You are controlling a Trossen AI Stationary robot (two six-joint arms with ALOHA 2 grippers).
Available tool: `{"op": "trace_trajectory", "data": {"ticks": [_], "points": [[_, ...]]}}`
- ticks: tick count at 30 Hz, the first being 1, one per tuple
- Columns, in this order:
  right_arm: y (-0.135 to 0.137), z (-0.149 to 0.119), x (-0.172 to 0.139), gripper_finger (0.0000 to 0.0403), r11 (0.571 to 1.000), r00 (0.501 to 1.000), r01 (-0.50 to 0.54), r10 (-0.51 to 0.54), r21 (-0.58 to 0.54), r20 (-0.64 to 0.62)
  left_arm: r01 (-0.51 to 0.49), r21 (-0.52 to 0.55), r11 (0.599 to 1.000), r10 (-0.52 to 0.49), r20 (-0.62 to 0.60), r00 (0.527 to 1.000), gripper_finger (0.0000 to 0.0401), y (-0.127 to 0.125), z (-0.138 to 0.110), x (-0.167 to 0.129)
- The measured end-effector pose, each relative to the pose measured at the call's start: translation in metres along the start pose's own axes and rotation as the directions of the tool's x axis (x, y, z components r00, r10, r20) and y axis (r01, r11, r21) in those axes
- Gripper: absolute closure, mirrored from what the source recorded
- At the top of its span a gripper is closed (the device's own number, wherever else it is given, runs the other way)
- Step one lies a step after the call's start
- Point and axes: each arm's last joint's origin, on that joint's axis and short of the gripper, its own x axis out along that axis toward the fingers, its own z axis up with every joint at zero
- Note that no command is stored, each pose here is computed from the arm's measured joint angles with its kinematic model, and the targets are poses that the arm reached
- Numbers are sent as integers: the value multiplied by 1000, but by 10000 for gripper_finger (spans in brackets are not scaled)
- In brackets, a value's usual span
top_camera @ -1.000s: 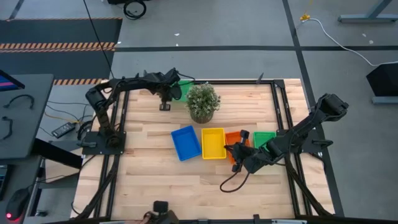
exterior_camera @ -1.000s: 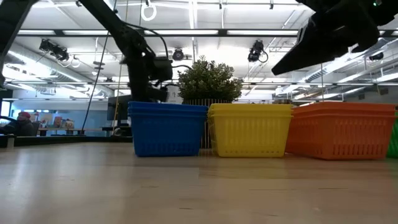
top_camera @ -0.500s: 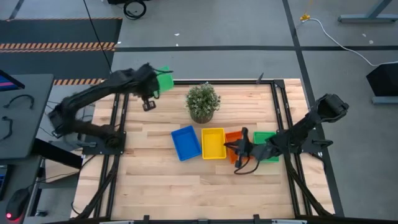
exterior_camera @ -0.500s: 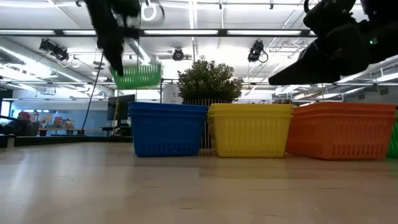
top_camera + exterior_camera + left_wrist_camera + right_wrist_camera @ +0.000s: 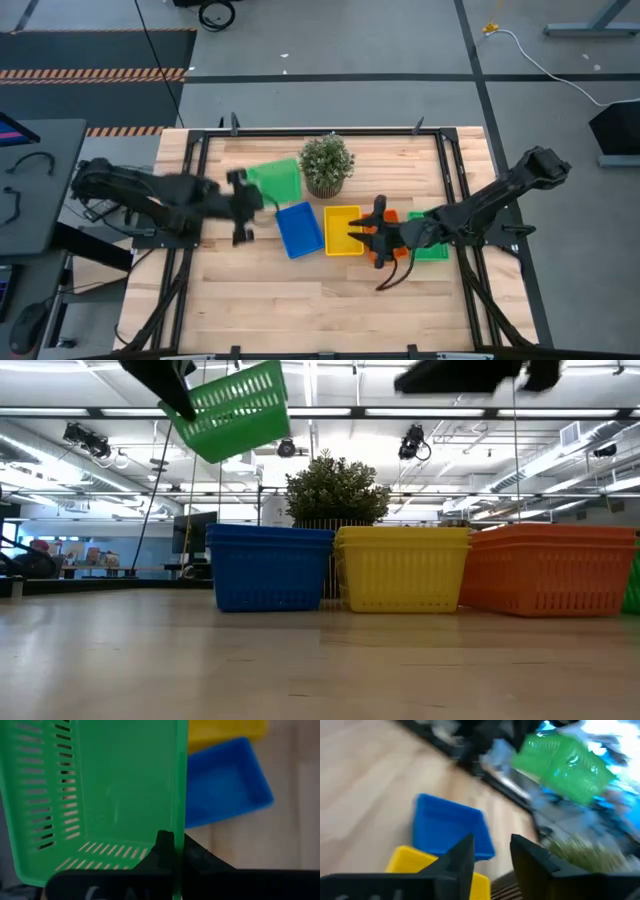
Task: Stack baskets by color
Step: Stack the top green bin on top of the bottom green bin
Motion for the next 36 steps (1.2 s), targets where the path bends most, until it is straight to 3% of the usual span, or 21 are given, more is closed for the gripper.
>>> {"op": "trace_trajectory", "data": {"ticks": [3,5,10,16,20,26,30,33,36], "points": [[-13,26,-6,246,985,986,-164,163,-62,-20,52,82,995,-48,-53,997,395,-31,2,13],[-19,43,-5,233,972,977,-215,213,-97,-26,105,122,987,-96,-81,992,395,-50,4,24],[-21,77,24,206,919,934,-355,356,-169,-28,200,254,946,-179,-103,978,394,-84,9,48],[-12,82,69,196,840,879,-475,443,-263,-175,207,339,918,-177,-120,977,394,-91,10,58],[-14,75,89,206,839,878,-477,442,-260,-185,209,392,896,-186,-95,978,393,-92,13,58],[-13,58,108,238,816,853,-517,466,-260,-235,214,450,867,-201,-77,977,392,-93,15,58],[-8,51,110,304,784,808,-582,527,-215,-264,194,443,875,-190,-54,980,387,-93,17,58],[-4,50,108,377,789,792,-594,540,-156,-285,164,439,883,-167,-33,985,370,-92,18,58],[-2,52,100,391,826,793,-559,510,-68,-334,86,429,899,-82,-29,996,333,-86,18,59]]}}
